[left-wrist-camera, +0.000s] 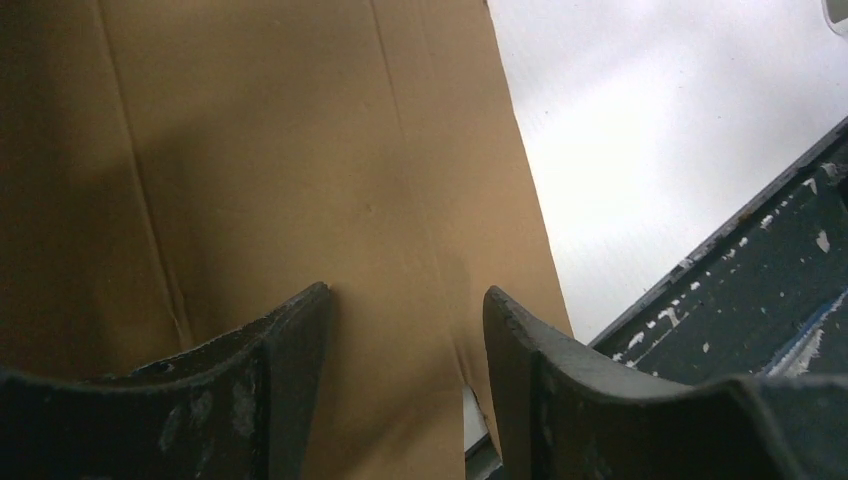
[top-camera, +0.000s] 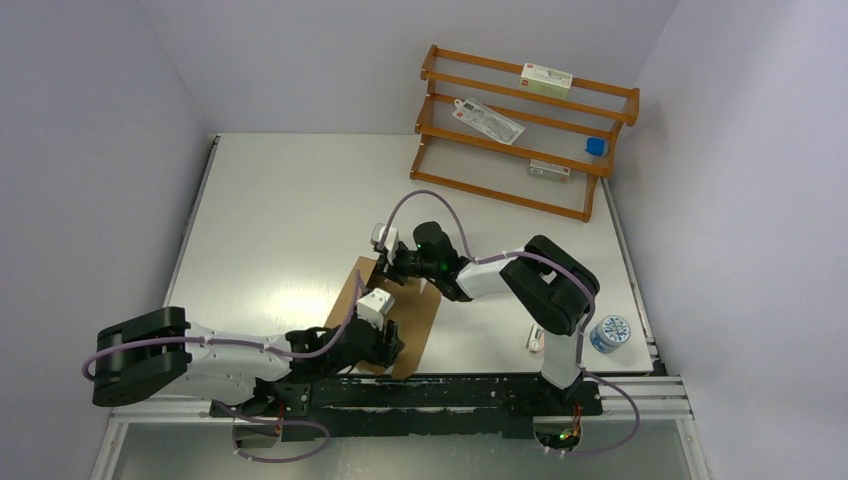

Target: Fold the paper box

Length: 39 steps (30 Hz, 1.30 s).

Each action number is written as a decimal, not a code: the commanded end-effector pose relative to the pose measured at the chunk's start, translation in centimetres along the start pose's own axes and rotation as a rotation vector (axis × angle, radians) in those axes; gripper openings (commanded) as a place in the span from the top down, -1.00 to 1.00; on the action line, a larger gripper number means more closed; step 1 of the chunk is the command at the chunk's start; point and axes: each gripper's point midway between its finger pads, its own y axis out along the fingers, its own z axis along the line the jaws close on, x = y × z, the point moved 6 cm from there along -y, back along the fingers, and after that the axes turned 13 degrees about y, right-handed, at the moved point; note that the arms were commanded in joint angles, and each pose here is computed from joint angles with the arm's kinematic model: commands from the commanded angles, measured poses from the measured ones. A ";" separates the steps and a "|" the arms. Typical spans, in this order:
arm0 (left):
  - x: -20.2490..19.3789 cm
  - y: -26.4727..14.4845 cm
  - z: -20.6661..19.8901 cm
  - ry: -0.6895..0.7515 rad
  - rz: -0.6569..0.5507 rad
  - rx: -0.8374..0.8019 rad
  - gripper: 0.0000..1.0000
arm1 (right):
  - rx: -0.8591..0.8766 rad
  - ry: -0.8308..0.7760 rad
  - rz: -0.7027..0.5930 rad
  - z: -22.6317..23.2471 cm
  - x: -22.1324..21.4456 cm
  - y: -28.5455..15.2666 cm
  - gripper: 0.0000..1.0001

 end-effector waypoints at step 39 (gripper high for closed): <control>15.7 -2.2 8.8 -0.177 -0.055 0.100 -0.94 | -0.142 -0.023 -0.074 0.8 -0.5 -2.7 0.93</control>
